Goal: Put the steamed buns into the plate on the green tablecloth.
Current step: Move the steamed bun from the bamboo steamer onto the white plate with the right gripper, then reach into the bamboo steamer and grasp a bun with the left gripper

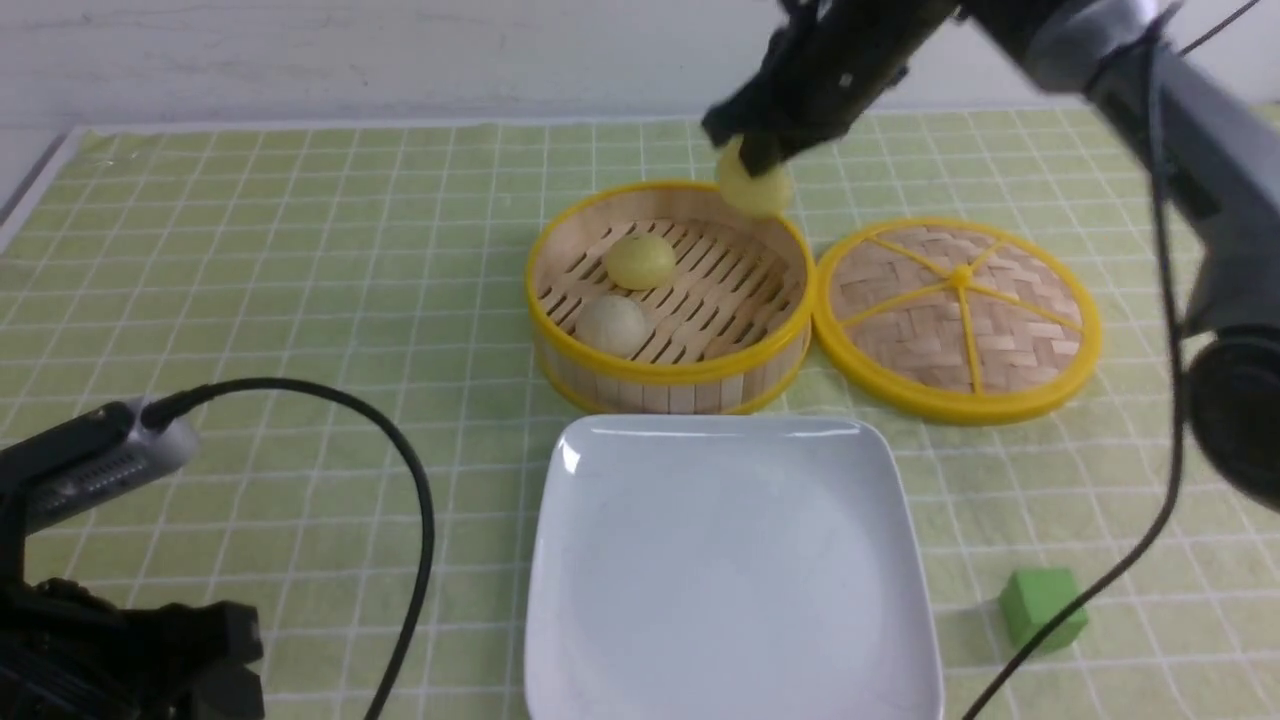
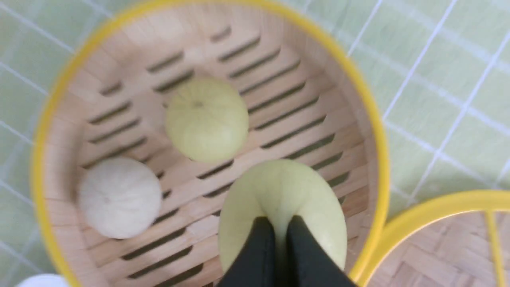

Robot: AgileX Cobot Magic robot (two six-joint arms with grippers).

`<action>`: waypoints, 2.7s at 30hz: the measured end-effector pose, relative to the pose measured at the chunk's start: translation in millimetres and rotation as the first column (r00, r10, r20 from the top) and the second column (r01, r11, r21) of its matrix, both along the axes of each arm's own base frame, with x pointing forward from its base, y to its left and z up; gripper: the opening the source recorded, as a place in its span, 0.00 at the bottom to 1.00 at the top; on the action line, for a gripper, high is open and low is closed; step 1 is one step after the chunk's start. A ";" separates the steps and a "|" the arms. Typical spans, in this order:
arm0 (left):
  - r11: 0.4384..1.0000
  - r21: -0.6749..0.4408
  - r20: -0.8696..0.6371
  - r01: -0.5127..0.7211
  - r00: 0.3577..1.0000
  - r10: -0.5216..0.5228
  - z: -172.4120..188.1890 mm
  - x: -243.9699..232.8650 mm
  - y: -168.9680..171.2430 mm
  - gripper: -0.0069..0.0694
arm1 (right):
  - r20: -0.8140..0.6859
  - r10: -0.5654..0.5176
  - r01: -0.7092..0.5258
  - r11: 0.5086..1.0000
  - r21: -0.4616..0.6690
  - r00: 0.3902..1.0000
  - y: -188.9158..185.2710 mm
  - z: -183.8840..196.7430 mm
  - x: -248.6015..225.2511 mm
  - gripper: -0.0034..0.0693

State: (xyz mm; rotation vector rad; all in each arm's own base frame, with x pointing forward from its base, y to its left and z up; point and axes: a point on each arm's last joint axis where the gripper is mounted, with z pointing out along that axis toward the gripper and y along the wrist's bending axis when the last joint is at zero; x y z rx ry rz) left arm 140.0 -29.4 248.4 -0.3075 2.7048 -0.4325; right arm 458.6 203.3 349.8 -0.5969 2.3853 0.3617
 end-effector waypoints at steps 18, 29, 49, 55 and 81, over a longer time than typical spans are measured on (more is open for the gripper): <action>1.000 0.004 -0.015 0.007 1.000 -0.007 -0.3 -1.3 -0.1 0.51 | -0.400 0.007 -0.072 0.987 -0.147 0.916 11.5 -143.5 -132.3 0.26; 1.000 0.006 -0.012 0.007 1.000 -0.007 -0.3 -1.1 0.1 0.49 | -0.372 0.058 -0.129 0.977 -0.169 0.926 2.9 -67.3 -143.2 0.57; 0.976 -0.075 0.102 0.202 0.976 -0.194 52.8 115.1 -46.4 0.09 | -0.032 -0.175 0.171 0.982 -0.084 0.984 -149.4 -35.4 -328.3 0.03; 0.955 -0.057 0.115 0.291 0.952 -0.283 65.2 187.3 -108.4 0.18 | -0.017 -0.206 0.205 0.977 -0.051 0.978 -154.4 -62.2 -339.8 0.03; 0.892 0.217 -0.031 0.398 0.916 -0.401 -27.4 316.9 -193.6 0.16 | -0.007 -0.210 0.210 0.977 -0.050 0.978 -154.3 -65.3 -337.8 0.05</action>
